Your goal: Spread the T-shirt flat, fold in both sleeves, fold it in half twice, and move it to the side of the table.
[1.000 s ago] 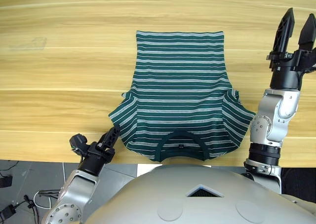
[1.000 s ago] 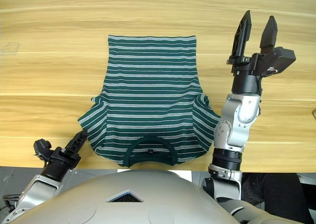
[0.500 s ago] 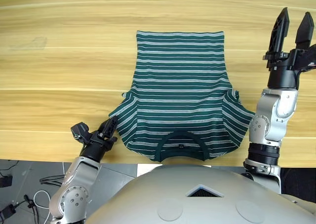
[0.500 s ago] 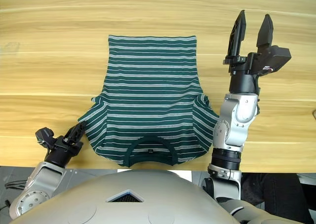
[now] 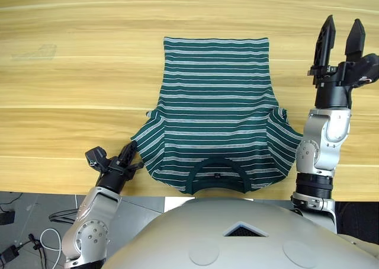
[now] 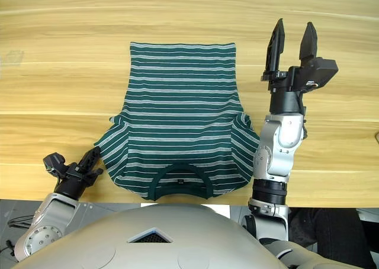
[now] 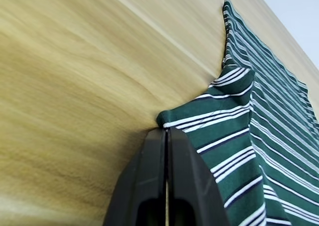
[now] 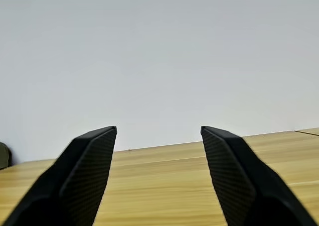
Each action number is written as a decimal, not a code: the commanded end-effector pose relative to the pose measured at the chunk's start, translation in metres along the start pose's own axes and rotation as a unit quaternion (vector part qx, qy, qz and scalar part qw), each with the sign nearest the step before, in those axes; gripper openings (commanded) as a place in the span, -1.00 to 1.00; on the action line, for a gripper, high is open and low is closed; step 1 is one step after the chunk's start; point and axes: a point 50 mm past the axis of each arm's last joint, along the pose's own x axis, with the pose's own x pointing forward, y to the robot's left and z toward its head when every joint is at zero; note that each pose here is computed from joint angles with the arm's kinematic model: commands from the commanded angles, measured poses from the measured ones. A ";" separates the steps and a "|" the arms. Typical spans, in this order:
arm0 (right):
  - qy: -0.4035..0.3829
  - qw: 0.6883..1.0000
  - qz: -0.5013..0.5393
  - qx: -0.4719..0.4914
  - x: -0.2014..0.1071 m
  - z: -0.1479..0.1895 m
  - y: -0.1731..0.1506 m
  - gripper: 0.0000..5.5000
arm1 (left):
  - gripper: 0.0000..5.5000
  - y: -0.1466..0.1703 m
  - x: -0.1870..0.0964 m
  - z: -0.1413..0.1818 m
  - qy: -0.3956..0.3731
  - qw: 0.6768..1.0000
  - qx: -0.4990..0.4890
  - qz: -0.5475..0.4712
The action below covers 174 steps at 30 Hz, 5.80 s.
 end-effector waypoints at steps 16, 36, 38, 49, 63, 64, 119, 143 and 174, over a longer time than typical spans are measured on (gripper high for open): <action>0.019 1.000 0.023 -0.009 0.000 -0.011 0.007 0.14 | -1.00 -0.040 -0.006 0.013 -0.057 0.956 0.237 -0.163; 0.024 0.999 0.025 -0.009 -0.002 -0.014 0.007 0.14 | -1.00 -0.061 -0.013 -0.016 -0.006 0.846 0.443 -0.298; 0.024 0.999 0.026 -0.009 -0.001 -0.014 0.007 0.14 | -1.00 -0.059 -0.010 -0.017 -0.002 0.841 0.458 -0.288; 0.030 0.999 0.027 -0.008 0.001 -0.018 0.008 0.14 | -0.80 -0.056 -0.018 -0.022 0.062 0.808 0.469 -0.351; 0.128 0.983 0.071 0.106 -0.023 -0.005 -0.028 0.14 | -0.08 -0.081 -0.018 0.040 -0.083 0.865 0.321 -0.377; 0.155 0.977 0.086 0.120 -0.032 0.002 -0.040 0.14 | -0.08 -0.082 -0.018 0.055 -0.132 0.878 0.291 -0.356; 0.560 0.793 0.193 0.139 -0.124 -0.016 -0.128 0.14 | -0.08 -0.050 -0.020 0.068 -0.268 0.933 0.223 -0.092; 0.568 0.774 0.241 0.143 -0.129 -0.015 -0.121 -0.99 | -0.08 -0.049 -0.011 0.058 -0.252 0.935 0.233 -0.091; 0.463 0.758 0.454 0.065 -0.108 0.008 -0.007 -0.99 | -0.08 -0.050 -0.002 0.052 -0.238 0.936 0.236 -0.110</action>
